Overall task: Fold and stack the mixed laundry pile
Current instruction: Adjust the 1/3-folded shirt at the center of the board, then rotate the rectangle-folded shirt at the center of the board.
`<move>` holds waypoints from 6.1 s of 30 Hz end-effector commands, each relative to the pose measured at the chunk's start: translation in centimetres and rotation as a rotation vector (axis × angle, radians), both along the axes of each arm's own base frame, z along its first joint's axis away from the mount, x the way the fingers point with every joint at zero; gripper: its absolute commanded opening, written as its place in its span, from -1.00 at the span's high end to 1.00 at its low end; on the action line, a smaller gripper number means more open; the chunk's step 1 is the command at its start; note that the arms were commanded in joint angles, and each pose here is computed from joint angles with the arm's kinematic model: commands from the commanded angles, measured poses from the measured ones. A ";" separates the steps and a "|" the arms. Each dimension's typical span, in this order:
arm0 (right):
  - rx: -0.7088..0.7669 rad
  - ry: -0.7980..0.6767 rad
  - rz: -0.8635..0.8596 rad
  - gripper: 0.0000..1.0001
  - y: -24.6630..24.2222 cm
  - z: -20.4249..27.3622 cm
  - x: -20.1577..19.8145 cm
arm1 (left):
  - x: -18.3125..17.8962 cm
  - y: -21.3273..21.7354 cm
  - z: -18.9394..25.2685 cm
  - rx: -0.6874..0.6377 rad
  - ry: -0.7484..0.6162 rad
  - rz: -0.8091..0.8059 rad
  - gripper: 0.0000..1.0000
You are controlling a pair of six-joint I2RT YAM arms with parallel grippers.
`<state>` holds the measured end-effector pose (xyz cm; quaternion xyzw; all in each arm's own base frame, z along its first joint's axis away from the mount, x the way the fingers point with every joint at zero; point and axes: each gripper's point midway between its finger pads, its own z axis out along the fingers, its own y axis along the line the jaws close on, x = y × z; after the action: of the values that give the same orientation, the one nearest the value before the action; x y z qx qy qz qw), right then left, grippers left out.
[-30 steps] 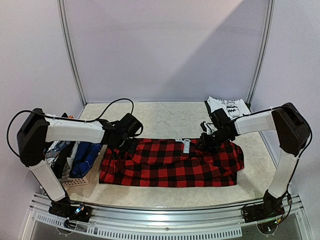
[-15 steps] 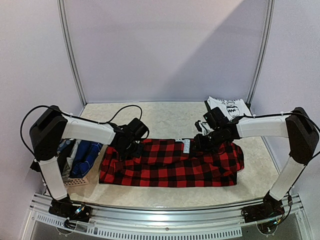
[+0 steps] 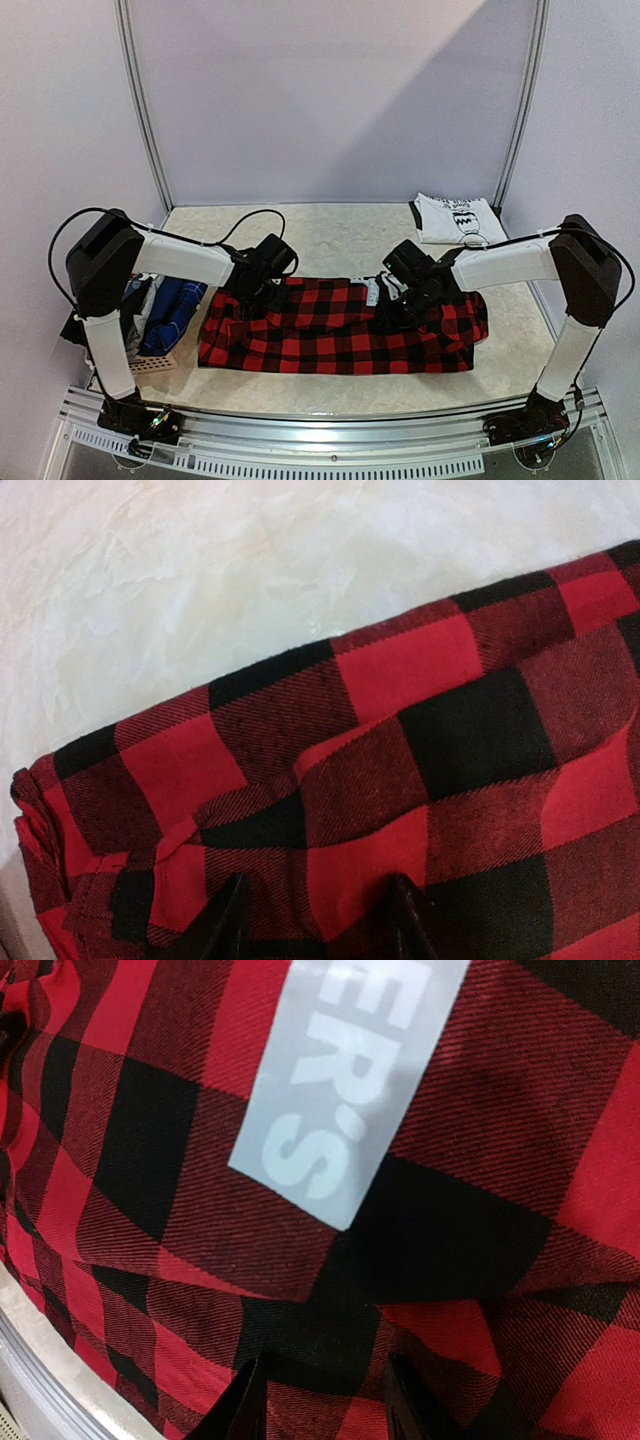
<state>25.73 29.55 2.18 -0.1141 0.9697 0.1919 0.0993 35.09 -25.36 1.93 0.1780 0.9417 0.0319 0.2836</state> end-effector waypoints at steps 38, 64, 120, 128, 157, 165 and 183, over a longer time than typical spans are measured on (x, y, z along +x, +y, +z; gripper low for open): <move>0.015 0.040 -0.020 0.22 3.7 -3.3 13.1 | -9.9 2.6 -3.3 -0.048 0.227 0.007 0.15; 0.224 0.044 -0.133 0.22 -0.5 -3.2 27.0 | -10.3 -13.4 -1.9 -0.333 0.336 -0.242 0.23; 0.170 -0.308 -0.292 -0.29 -10.0 9.0 15.6 | 8.6 -10.0 1.0 -0.234 0.167 -0.188 0.18; 0.121 -0.260 -0.335 -0.39 -11.0 6.5 14.8 | 8.9 -10.0 -0.3 -0.230 0.192 -0.178 0.20; 0.112 -0.170 -0.329 -0.39 -10.1 2.9 15.4 | 9.7 -9.2 -2.1 -0.344 0.214 -0.099 1.00; 0.098 -0.133 -0.324 -0.22 -9.2 1.2 17.2 | 9.9 -6.3 -1.9 -0.370 0.188 -0.002 1.00; 0.126 -0.106 -0.269 0.16 -5.7 -0.7 21.7 | 7.0 -2.9 -2.2 -0.374 0.183 0.074 1.00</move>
<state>47.00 22.92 2.51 0.0211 0.9537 0.2247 0.1990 43.11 -30.75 0.98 0.1087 0.9471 -0.1770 0.2448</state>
